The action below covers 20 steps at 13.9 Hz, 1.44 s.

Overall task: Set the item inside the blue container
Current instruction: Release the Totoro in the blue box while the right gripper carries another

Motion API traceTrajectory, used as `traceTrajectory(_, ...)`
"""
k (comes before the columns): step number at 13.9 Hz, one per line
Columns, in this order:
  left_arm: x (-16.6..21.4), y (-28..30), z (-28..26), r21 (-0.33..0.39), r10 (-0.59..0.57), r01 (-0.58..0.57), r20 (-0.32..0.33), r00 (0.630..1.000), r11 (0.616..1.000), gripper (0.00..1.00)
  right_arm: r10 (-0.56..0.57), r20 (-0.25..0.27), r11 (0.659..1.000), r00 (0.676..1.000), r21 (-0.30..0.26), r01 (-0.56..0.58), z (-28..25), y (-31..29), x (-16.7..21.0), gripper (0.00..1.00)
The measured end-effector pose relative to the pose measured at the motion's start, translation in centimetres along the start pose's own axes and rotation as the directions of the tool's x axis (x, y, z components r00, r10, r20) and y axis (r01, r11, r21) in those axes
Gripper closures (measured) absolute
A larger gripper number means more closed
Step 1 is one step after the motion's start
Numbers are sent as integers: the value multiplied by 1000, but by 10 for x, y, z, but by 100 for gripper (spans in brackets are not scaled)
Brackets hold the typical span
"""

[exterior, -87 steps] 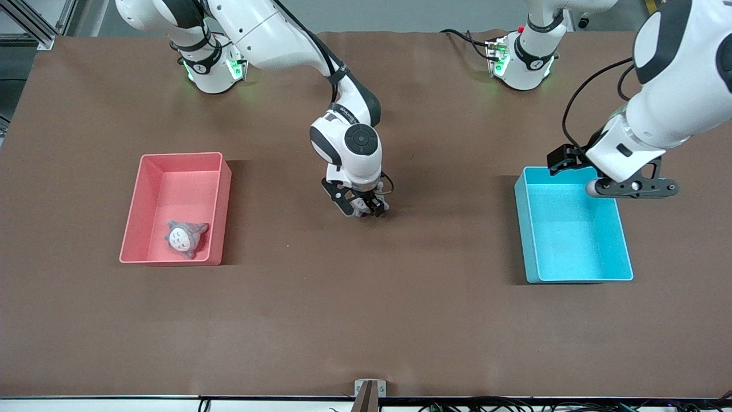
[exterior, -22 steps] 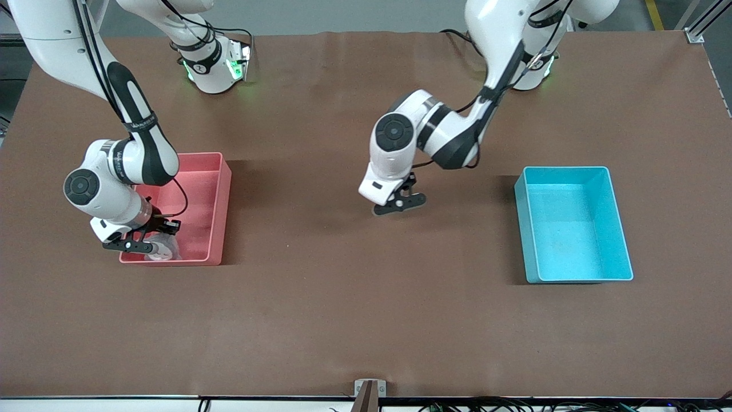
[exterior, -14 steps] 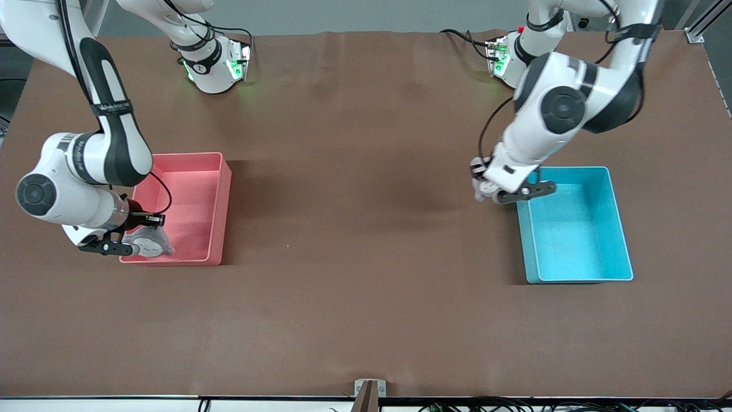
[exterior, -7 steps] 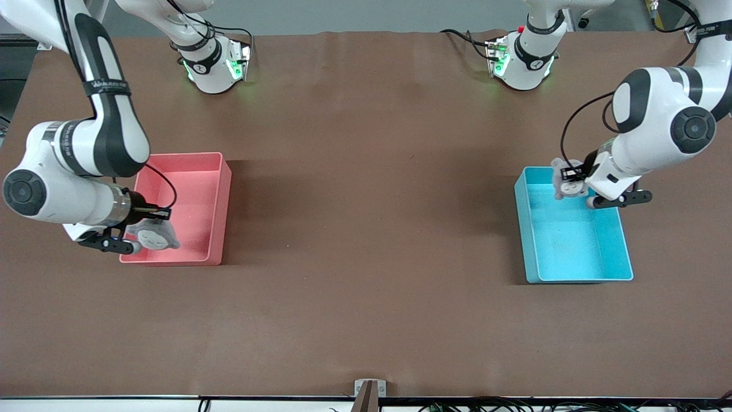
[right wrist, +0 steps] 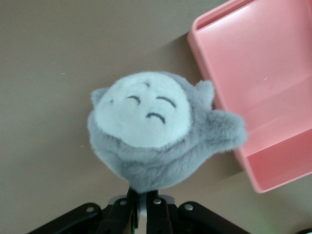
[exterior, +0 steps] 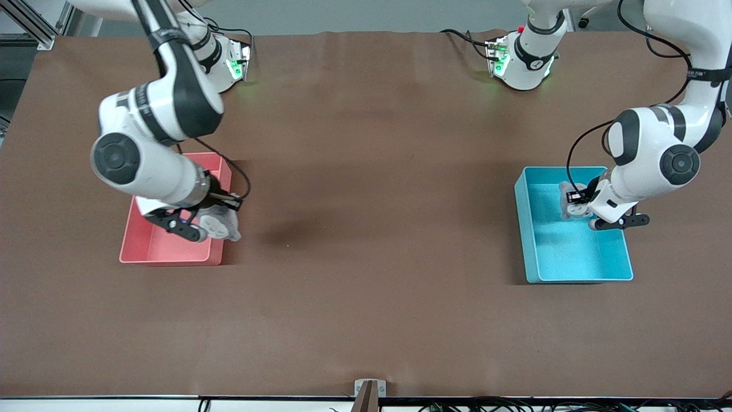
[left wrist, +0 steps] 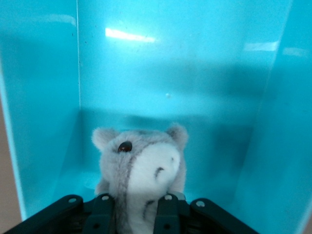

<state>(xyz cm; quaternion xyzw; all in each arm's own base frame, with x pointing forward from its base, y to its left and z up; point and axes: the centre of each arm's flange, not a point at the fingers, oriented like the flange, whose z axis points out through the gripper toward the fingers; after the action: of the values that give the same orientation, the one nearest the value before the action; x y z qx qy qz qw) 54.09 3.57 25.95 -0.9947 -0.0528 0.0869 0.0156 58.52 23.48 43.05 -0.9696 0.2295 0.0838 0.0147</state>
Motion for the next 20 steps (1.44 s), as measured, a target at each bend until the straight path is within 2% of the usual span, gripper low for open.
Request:
traceTrajectory(4, 3, -1, 30, 1, 2, -2, 36, 999, 1000, 78, 128, -67, 990, 990, 75, -123, 32, -81, -62, 91)
traceTrajectory(7, 7, 1, 49, 1, 6, -6, 35, 999, 1000, 78, 202, -80, 976, 976, 99, -194, 87, -126, -92, 91)
traceTrajectory(8, 8, 1, 54, 1, 6, -6, 37, 999, 1000, 73, 230, -80, 970, 970, 105, -221, 101, -139, -100, 91)
traceTrajectory(9, 8, 1, 55, 1, 10, -10, 36, 999, 1000, 73, 259, -78, 962, 963, 109, -250, 113, -153, -108, 91)
traceTrajectory(11, 11, 2, 47, -1, 42, -42, 23, 999, 999, 61, 306, -79, 948, 949, 118, -296, 130, -184, -123, 91)
traceTrajectory(13, 14, 4, 30, -1, 58, -58, 27, 998, 998, 41, 342, -98, 936, 935, 127, -329, 151, -210, -136, 91)
traceTrajectory(14, 13, 6, 17, -1, 64, -63, 37, 997, 998, 28, 357, -108, 929, 928, 142, -341, 162, -221, -141, 91)
traceTrajectory(17, 5, 20, -37, -2, 92, -92, 65, 994, 996, 0, 372, -115, 919, 921, 189, -347, 194, -244, -162, 91)
traceTrajectory(20, -10, 45, -80, 1, 139, -140, 90, 986, 990, 0, 377, -122, 913, 918, 214, -347, 210, -262, -182, 91)
